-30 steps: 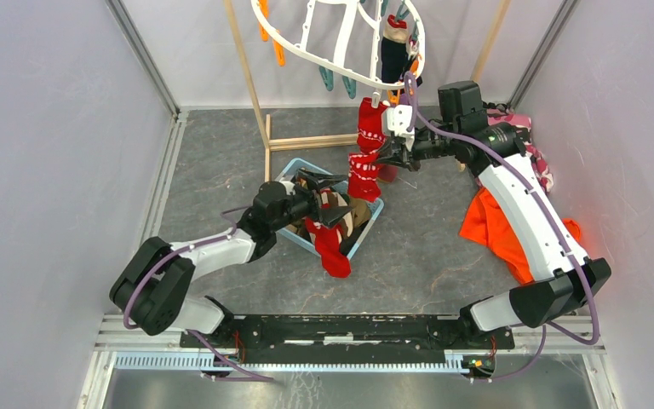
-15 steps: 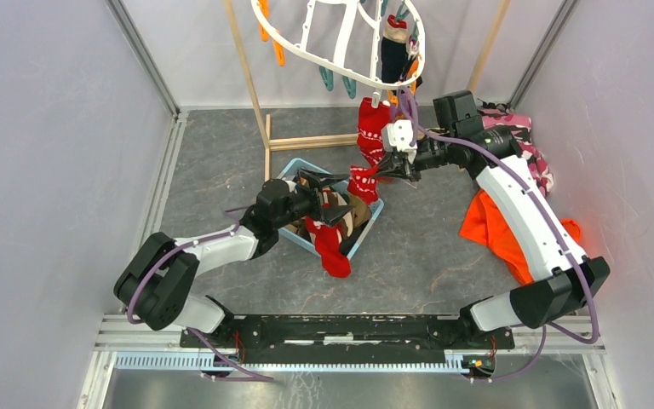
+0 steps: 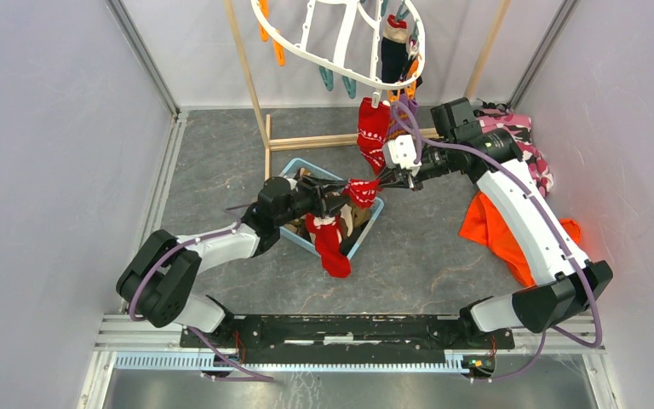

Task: Clip the socks to the hanger
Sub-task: Pick up the sock from the bin.

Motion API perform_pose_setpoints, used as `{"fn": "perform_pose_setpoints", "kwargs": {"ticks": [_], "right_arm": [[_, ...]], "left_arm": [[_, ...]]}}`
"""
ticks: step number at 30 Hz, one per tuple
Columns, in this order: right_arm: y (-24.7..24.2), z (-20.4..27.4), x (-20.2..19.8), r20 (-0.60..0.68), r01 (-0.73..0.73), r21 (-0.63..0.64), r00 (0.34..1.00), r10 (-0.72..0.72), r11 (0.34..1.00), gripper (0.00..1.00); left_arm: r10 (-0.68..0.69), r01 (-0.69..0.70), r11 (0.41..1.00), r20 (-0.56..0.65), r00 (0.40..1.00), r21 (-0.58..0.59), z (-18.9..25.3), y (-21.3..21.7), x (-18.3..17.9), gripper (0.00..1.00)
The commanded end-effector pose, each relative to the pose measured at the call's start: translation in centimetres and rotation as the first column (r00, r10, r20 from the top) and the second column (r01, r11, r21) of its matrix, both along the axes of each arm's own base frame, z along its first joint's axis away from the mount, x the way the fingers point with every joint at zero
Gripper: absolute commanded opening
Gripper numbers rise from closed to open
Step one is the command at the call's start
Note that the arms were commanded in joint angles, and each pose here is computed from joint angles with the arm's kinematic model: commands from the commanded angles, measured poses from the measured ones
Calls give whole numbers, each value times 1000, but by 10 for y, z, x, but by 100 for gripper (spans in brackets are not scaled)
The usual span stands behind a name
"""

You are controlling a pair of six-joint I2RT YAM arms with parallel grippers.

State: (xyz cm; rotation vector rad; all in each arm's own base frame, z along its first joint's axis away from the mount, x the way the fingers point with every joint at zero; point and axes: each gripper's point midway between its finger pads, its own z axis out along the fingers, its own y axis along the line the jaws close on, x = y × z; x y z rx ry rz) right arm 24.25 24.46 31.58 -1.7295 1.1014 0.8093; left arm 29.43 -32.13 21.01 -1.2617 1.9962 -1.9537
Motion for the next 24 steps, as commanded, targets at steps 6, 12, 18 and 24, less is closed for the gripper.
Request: {"fn": "perform_pose_setpoints", "kwargs": {"ticks": [6, 12, 18, 24], "right_arm": [[-4, 3, -12, 28, -20, -5, 999, 20, 1000, 0], [-16, -25, -35, 12, -57, -60, 998, 58, 997, 4], [-25, -63, -58, -53, -68, -79, 997, 64, 995, 31], [-35, -49, -41, -130, 31, 26, 991, -27, 999, 65]], "left_arm": [[-30, 36, 998, 102, 994, -54, 29, -7, 2, 3], [-32, -14, 991, 340, 940, 134, 38, 15, 24, 2], [-259, -92, 889, 658, 707, 448, 82, 20, 36, 2], [-672, -288, 634, 696, 255, 717, 107, 15, 14, 2]]}}
